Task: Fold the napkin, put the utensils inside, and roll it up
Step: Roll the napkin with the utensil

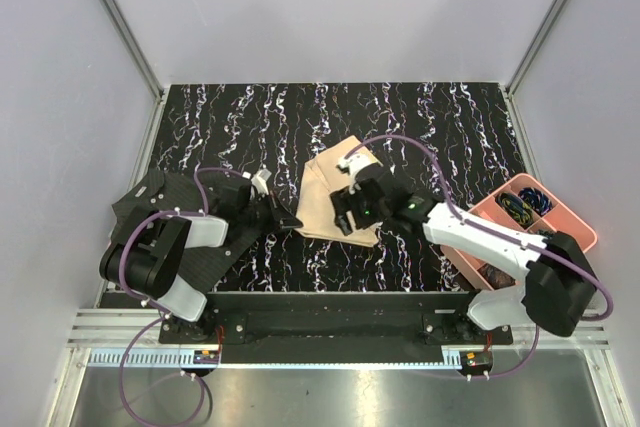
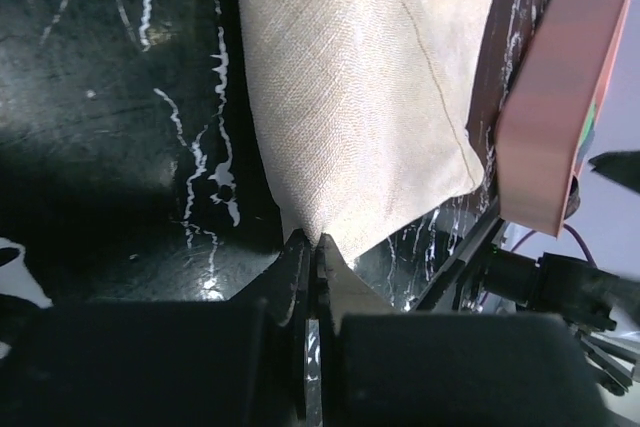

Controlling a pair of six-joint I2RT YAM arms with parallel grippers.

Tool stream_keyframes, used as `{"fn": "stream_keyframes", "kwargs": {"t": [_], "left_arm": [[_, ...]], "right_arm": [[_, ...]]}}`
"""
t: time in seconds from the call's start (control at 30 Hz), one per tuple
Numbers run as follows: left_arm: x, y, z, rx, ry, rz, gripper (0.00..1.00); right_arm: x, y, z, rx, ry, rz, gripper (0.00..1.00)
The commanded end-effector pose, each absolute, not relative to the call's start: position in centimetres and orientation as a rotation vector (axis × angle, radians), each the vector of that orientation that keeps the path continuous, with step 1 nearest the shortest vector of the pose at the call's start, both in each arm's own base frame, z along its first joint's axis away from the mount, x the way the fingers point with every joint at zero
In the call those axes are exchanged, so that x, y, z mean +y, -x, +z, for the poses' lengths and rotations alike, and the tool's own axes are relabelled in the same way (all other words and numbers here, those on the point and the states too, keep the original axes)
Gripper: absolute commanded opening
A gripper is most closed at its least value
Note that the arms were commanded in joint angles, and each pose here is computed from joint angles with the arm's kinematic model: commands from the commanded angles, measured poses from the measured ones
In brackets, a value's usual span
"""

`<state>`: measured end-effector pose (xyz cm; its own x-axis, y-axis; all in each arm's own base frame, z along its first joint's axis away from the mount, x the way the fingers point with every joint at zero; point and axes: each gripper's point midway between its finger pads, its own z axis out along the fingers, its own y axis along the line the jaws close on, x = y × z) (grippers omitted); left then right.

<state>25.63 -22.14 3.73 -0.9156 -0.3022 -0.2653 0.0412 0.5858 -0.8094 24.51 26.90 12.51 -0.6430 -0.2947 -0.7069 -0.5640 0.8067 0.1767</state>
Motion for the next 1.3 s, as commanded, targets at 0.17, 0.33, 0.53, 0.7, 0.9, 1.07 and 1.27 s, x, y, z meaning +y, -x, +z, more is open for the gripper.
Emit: {"fn": "stream_keyframes", "kwargs": {"t": [0.17,0.33,0.53,0.7,0.9,1.07,1.27], "left_arm": [[-23.4,-26.9,7.0,2.373,0.13,-1.341,0.0],[-23.3,-26.8,6.9,2.383,0.135,-1.342,0.0],[-23.2,-26.7,7.2,2.373,0.14,-1.362,0.0],[-23.2,-26.8,7.4,2.368,0.14,-1.37,0.0],[-22.7,-26.9,7.3,2.369,0.153,-1.362,0.0],[-22.5,-27.1,7.3,2.366,0.162,-1.358,0.0],[-22.5,-27.5,7.5,2.362,0.162,-1.355,0.0]], "right_arm": [[36.2,-25.3,13.2,1.985,0.852,0.352,0.79],[38.3,-25.1,10.8,1.936,0.86,0.246,0.79],[38.4,-25.4,7.7,1.924,0.853,0.052,0.79],[38.6,-25.0,5.9,1.922,0.87,0.003,0.79],[36.2,-26.1,4.9,1.924,0.838,-0.19,0.77],[33.6,-25.2,4.2,1.947,0.845,-0.229,0.76],[31.6,-24.3,3.5,1.958,0.843,-0.27,0.75]]}}
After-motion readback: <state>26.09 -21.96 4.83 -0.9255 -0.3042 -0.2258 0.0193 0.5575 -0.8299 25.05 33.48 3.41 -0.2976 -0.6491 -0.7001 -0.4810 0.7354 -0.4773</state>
